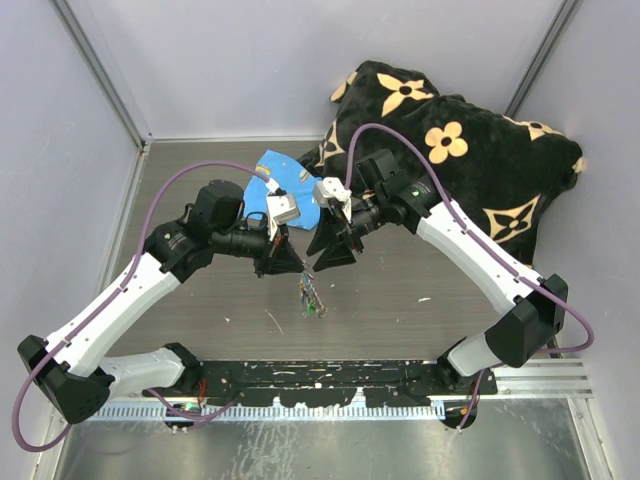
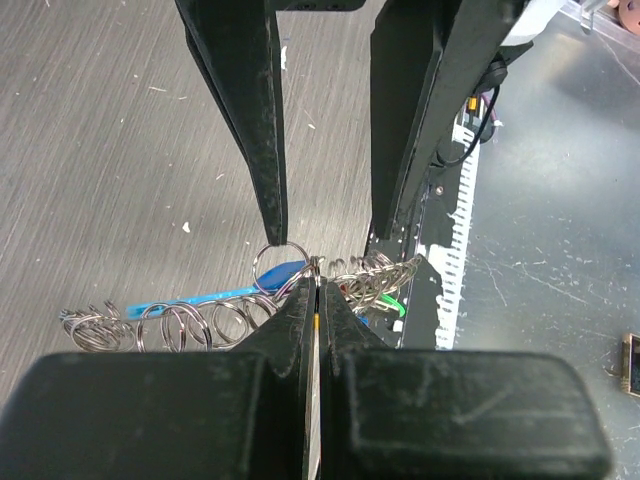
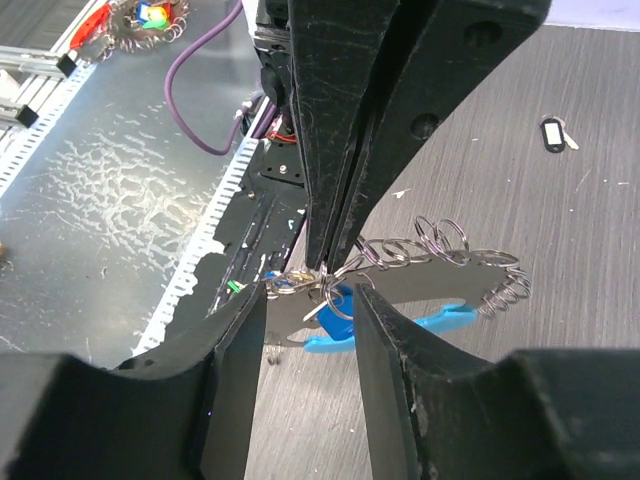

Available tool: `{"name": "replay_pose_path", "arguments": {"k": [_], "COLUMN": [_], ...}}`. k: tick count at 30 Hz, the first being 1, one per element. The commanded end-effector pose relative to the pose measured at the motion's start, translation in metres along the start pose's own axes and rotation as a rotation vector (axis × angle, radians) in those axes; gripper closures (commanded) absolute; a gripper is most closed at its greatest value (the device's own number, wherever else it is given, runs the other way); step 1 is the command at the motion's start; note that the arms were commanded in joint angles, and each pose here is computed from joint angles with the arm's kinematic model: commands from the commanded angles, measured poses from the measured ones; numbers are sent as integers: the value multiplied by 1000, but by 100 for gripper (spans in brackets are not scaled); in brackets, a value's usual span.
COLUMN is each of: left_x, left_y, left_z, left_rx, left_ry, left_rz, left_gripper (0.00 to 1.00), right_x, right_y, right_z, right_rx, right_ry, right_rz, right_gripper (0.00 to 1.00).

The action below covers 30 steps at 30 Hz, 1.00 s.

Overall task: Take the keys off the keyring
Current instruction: Remove the key from the keyring.

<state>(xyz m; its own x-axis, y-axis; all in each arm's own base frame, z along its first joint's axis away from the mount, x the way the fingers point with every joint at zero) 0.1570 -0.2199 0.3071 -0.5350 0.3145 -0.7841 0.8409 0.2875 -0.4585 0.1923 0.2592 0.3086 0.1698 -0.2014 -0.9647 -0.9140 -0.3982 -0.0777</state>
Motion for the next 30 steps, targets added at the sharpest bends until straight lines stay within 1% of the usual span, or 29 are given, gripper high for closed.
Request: {"name": "replay_pose_path", "arguments": {"k": [1,6,8,12,15,22,26,29,30], "left_x": [-19,-19,-18,-19,-19,-20,-18,-18,-17], "left_y": [-15,-18,-18,-20,-19,-20,-20,-19,-19], "left_z": [-7,-8,-8,-8,-7,-6,-5,-4,-3], "left_rx": [72,94,99,113,115,129,134,139,140], "left_ry": [-96,-103,-104,-106,-104,-114,-109,-106,-105], "left_rz": [98,117,122,128,124,124,116,112,110], "left_gripper": [100,100,100,100,100,100,100,100,100], "right_x": [-23,-4,1,4,2,-3,-13,-18,-19], "right_y": [6,-3,-4,-3,0,1,1,0,-1], "right_z": [-12,-13,-13,-11,-9,-2,-2,-2,-2], "right_rx": [29,89,98,94,77,49,46,49,52], "right_ry": [-12,77,92,101,95,75,44,28,25], "right_rz": [-97,-102,-106,-116,-128,-130,-121,-104,-97], "right_gripper": [56,59,60,59,57,57,61,66,69]}}
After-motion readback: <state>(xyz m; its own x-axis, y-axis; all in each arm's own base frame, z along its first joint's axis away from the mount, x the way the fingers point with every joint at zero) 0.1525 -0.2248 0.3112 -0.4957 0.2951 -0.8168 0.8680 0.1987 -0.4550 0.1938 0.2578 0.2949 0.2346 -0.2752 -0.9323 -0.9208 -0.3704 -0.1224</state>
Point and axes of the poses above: each gripper's point midway between its finger pads, its own z axis out along the fingers, its own y axis along the line the jaws close on, x = y × z, the point moved 6 cm from there along -z, back along the fingers, and after that the axes turned 12 degrees about -z, right-handed, at the moved point
